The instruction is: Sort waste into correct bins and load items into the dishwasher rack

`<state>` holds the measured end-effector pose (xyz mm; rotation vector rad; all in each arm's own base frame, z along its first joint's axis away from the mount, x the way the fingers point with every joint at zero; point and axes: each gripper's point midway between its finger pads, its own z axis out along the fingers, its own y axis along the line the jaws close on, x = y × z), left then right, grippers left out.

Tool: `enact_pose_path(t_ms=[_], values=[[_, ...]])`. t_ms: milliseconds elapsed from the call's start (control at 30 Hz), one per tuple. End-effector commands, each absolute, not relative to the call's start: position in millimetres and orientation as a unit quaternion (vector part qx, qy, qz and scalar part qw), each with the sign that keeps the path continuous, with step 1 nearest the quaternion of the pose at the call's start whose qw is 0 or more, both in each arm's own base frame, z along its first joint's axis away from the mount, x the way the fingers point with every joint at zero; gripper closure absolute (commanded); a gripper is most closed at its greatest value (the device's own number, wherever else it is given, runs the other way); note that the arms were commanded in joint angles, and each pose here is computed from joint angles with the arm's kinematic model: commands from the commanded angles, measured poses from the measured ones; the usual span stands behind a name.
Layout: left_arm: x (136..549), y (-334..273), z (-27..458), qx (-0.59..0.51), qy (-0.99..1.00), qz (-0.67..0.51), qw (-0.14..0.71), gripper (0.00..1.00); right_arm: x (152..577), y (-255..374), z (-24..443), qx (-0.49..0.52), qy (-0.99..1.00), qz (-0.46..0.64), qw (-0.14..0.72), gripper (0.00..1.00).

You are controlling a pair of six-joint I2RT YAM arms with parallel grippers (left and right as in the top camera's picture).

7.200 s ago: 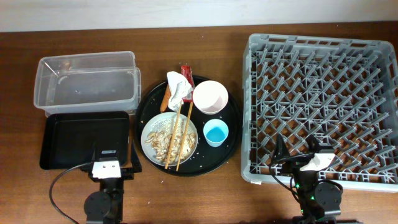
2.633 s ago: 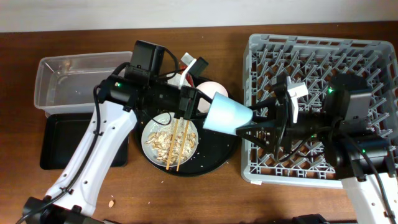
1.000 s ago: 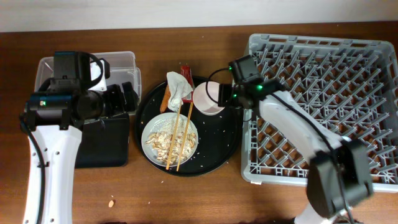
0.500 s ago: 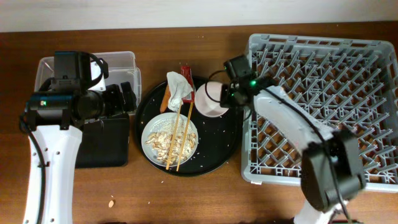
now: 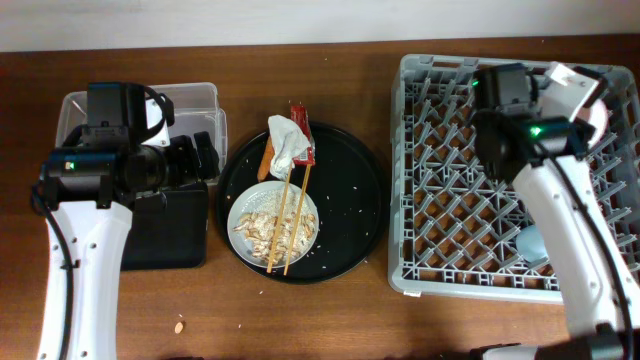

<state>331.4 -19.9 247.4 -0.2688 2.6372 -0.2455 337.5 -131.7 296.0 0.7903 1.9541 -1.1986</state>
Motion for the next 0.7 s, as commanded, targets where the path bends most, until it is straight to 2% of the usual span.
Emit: enact_pose_path(t_ms=[0,133,200,433,667], values=[[332,-18,251,-0.103,0.961,-0.087,0.242,0.01,348,-164,277,0.328,0.726,-0.514,0.319,0.96],[332,-18,251,-0.103,0.961,-0.087,0.242,0.01,382,-192,220,0.281,0.735,-0.567,0.245,0.96],[331,-18,250,-0.103,0.961,-0.087,0.242,0.01,395,-194,205,0.264,0.736,-0.578,0.235,0.96],[331,-18,250,-0.103,0.961,-0.087,0.242,0.01,421,-187,202,0.23,0.741,-0.582,0.243,0.96],[331,-18,250,-0.103,0.961,-0.087,0.242,0.01,416,-191,208,0.228,0.73,-0.601,0.232,0.96]])
